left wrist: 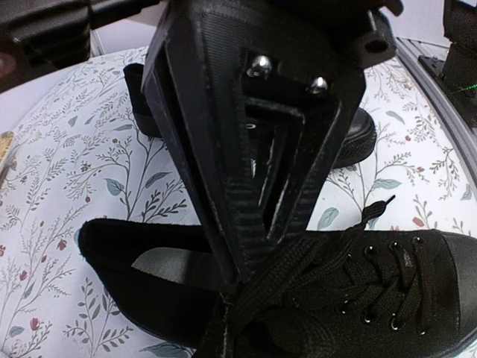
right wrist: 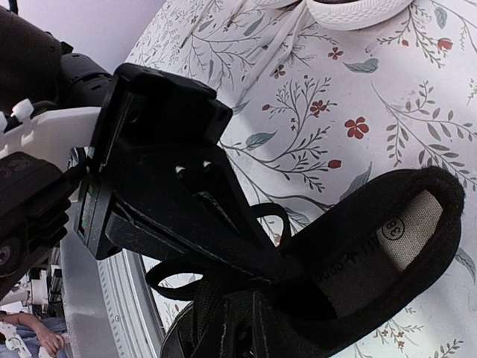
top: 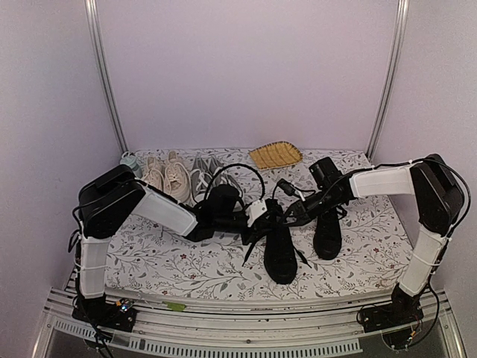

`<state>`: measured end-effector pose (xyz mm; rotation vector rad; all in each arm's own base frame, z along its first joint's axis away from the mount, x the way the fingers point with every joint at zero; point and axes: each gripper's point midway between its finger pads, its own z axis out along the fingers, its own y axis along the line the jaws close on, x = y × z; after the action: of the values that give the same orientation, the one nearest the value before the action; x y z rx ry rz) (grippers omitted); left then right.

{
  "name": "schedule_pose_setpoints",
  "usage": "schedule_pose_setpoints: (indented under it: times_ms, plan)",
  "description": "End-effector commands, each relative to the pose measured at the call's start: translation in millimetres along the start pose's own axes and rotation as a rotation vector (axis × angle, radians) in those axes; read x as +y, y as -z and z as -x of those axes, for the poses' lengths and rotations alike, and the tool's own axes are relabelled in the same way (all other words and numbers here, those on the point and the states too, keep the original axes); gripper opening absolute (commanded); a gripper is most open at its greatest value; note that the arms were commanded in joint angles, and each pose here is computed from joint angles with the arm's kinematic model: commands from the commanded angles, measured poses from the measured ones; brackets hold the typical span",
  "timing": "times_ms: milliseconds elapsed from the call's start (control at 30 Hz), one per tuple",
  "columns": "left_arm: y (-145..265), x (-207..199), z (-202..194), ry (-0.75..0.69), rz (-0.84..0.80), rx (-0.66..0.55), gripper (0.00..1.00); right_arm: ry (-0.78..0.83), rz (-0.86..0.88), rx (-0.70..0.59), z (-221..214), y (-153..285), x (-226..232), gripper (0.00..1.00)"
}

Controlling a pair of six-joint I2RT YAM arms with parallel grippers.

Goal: Tie the shoes
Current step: Pass from the left arm to the right

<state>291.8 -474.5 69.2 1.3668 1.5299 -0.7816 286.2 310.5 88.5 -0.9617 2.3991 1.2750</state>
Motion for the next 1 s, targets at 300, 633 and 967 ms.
schedule_pose_setpoints:
  times_ms: [300,633,967]
  plan:
    - [3,-1,8,-0.004,0.003,-0.024,0.00,0.006,0.023,0.037,-10,-15,0,0.25]
    - [2,-1,8,-0.003,0.003,-0.024,0.00,0.013,0.007,0.046,-12,-19,-1,0.05]
    - [11,-2,10,-0.032,0.008,-0.024,0.09,0.054,-0.061,0.000,4,-2,4,0.01]
